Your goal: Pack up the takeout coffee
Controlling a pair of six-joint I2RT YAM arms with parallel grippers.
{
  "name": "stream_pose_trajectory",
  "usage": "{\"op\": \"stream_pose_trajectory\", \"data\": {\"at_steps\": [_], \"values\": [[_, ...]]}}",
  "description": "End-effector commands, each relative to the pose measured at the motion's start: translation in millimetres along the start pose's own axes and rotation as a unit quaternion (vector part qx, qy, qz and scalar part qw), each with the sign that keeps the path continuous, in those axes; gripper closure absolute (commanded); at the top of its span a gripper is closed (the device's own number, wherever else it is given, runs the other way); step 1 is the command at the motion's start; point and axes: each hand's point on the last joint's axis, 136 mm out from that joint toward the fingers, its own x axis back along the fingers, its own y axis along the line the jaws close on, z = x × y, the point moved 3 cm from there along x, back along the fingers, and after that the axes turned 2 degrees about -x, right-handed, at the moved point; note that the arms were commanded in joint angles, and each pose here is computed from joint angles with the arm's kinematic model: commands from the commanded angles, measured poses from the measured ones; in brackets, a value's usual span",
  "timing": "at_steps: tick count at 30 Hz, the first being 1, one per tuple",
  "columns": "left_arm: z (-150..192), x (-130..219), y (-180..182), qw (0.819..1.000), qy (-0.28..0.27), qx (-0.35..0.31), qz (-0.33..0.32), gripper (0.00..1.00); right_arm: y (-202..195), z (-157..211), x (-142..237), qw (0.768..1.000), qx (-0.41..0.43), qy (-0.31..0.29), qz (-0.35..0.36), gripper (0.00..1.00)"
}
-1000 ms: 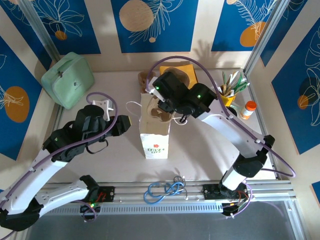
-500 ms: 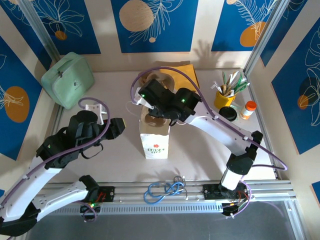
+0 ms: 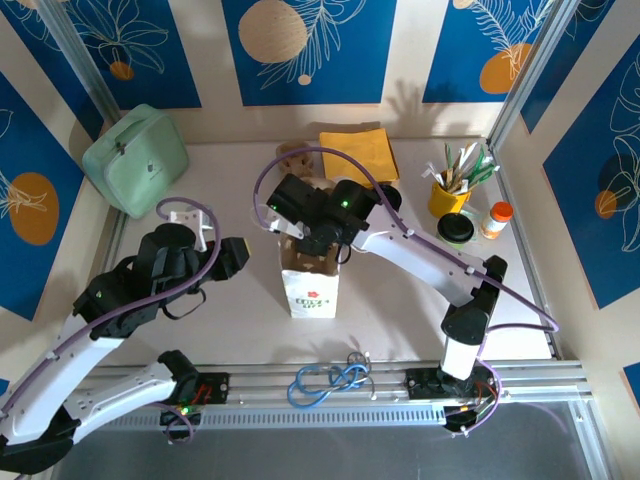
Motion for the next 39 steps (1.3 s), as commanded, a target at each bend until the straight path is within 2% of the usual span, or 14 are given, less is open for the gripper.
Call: {"op": "stream_pose_trajectory", "data": {"at_steps": [1,6,26,39], "values": [[2.2,-0.7,2.5,1.000,0.001,0.002,-0.006,0.52,19.9,9.5,-1.1,0.998,-0.011,0.019,-0.059,0.56],[2.5,-4.8,1.4,1.000,0.005,0.001,-0.008,0.51,32.9,10.0,1.5,0.994,-0.010,0.016,-0.106,0.57],[6.7,-14.6,-0.6,1.000,0.017,0.001,-0.004,0.50,57.1,23.5,-15.8,0.979,-0.038,0.060,-0.193,0.56],[11.6,-32.0,-26.0,0.996,0.053,-0.033,0.056,0.46,63.4,27.4,-22.4,0.973,-0.050,0.052,-0.217,0.56]]}}
